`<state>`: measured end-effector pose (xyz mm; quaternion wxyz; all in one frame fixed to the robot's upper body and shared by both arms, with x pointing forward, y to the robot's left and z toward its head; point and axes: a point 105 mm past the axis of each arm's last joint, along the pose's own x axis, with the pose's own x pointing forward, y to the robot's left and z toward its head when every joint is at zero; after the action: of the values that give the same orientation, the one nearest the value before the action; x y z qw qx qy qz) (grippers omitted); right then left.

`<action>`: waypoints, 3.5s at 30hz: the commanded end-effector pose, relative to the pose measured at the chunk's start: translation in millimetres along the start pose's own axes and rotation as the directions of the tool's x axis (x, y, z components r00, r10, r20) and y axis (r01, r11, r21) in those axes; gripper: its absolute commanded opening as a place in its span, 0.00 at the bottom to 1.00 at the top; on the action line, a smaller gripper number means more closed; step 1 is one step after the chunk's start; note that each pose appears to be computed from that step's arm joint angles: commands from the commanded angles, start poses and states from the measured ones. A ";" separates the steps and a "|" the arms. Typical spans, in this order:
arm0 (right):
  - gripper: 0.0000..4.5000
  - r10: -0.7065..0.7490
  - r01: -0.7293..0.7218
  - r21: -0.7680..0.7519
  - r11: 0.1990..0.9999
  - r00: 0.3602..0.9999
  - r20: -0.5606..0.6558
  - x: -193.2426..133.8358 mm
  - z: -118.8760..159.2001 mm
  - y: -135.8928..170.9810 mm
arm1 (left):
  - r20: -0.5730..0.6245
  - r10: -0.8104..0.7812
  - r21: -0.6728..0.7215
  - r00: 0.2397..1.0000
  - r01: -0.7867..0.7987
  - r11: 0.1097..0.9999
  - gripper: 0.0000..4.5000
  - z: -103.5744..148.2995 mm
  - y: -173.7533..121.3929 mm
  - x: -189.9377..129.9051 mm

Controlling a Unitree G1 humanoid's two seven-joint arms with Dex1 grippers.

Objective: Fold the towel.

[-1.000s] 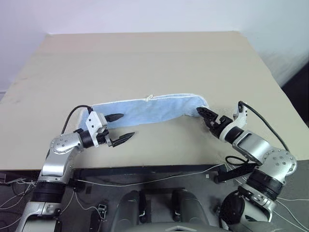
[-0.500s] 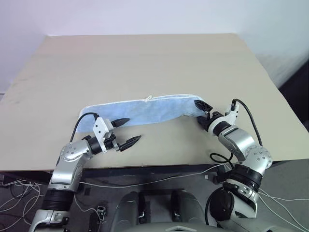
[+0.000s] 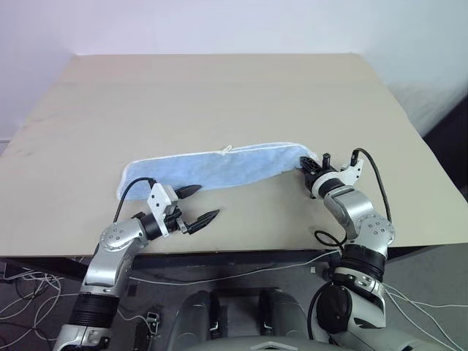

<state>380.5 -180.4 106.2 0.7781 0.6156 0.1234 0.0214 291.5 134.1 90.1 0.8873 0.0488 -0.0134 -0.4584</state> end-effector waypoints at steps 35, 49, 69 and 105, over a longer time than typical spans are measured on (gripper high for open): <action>0.01 -0.035 -0.554 -0.749 -0.364 0.812 -0.583 1.2 -107.6 47.9 | 0.026 0.029 0.010 0.999 -0.030 1.000 1.00 7.2 -4.4 -0.1; 0.57 0.062 -0.587 -0.748 -0.309 0.773 -0.631 -16.6 -90.5 66.5 | 0.050 0.128 -0.069 0.990 -0.125 0.990 1.00 11.0 0.2 -14.5; 0.00 0.116 -0.577 -0.813 -0.077 0.805 -0.582 45.9 -96.6 53.8 | 0.036 0.544 -0.612 0.838 -0.412 0.675 1.00 22.2 -7.3 -40.8; 0.00 0.235 -0.528 -0.847 -0.063 0.817 -0.527 21.4 -76.9 76.0 | -0.209 0.760 -0.924 0.615 -0.379 0.052 0.73 -6.0 48.6 -36.2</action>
<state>394.7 -82.8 142.2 0.9189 -0.0678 0.0110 0.3883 309.5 184.8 94.4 0.8348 -0.5454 0.0748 0.0039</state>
